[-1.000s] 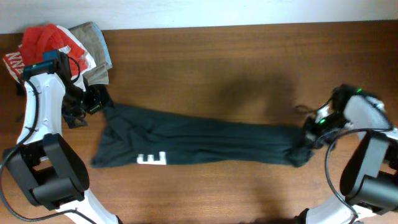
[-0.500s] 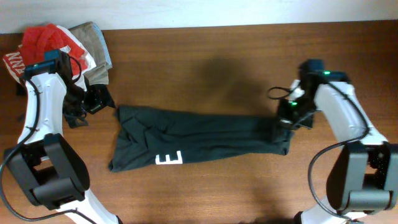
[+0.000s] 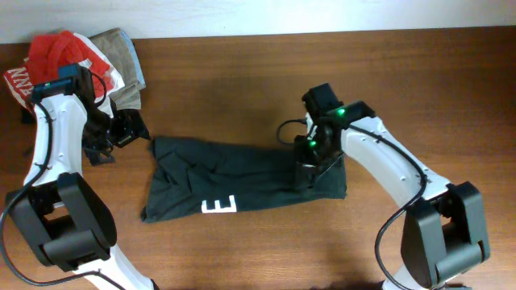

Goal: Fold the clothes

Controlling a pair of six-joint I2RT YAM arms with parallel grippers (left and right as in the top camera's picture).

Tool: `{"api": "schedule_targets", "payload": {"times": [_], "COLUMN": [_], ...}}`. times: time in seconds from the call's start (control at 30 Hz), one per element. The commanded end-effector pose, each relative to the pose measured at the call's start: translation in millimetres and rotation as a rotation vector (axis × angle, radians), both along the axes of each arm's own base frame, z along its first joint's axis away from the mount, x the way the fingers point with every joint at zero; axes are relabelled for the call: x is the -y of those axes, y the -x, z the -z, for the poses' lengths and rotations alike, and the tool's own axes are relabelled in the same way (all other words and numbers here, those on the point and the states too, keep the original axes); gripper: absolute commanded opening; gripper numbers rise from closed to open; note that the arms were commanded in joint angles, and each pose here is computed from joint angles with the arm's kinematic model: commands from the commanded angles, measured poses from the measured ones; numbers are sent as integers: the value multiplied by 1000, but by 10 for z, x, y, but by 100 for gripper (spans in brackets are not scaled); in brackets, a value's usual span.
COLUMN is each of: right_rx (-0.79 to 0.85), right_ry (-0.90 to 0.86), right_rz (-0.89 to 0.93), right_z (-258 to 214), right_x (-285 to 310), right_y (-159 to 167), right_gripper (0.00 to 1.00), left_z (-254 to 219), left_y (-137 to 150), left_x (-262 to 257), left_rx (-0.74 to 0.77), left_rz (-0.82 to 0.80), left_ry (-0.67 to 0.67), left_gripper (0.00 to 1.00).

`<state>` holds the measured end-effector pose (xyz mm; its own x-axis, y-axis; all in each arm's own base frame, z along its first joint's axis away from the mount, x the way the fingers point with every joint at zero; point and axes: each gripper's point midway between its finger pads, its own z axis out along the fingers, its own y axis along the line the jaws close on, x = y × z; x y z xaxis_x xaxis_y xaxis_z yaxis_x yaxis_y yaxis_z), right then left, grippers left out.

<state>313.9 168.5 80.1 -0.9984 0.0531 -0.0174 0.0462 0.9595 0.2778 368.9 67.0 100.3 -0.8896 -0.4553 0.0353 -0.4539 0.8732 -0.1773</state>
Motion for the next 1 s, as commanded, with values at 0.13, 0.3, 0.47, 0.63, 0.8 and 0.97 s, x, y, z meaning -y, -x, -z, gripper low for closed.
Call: {"api": "schedule_targets", "payload": {"times": [0.13,0.3,0.47,0.63,0.8,0.97], "right_rx": [-10,-27,-34,-45,-26,-19], "right_ry": [-10,-6,1,32,65,-99], "right_rz": [-39,-69,-73,-45,-11,-137], "right_z": [143,230,186,-64,-45,101], "right_x": [-313,-419,-369,-48,434,329], "right_y": [68,124,120,-9,-188,-112], "right_gripper": [21,36,44,45,44,13], "left_z": [-32,-31,-31,-31,-31,-31], "left_y": [-6,-6,-5,-5,-6,-6], "left_x": [11,11,11,10,11,10], "left_rx": [8,8,8,8,8,8], "left_rz": [11,11,11,11,11,11], "left_ry": [-8,-8,-8,-8,-8,-9], "left_gripper": [99,99,99,99,99,99]}}
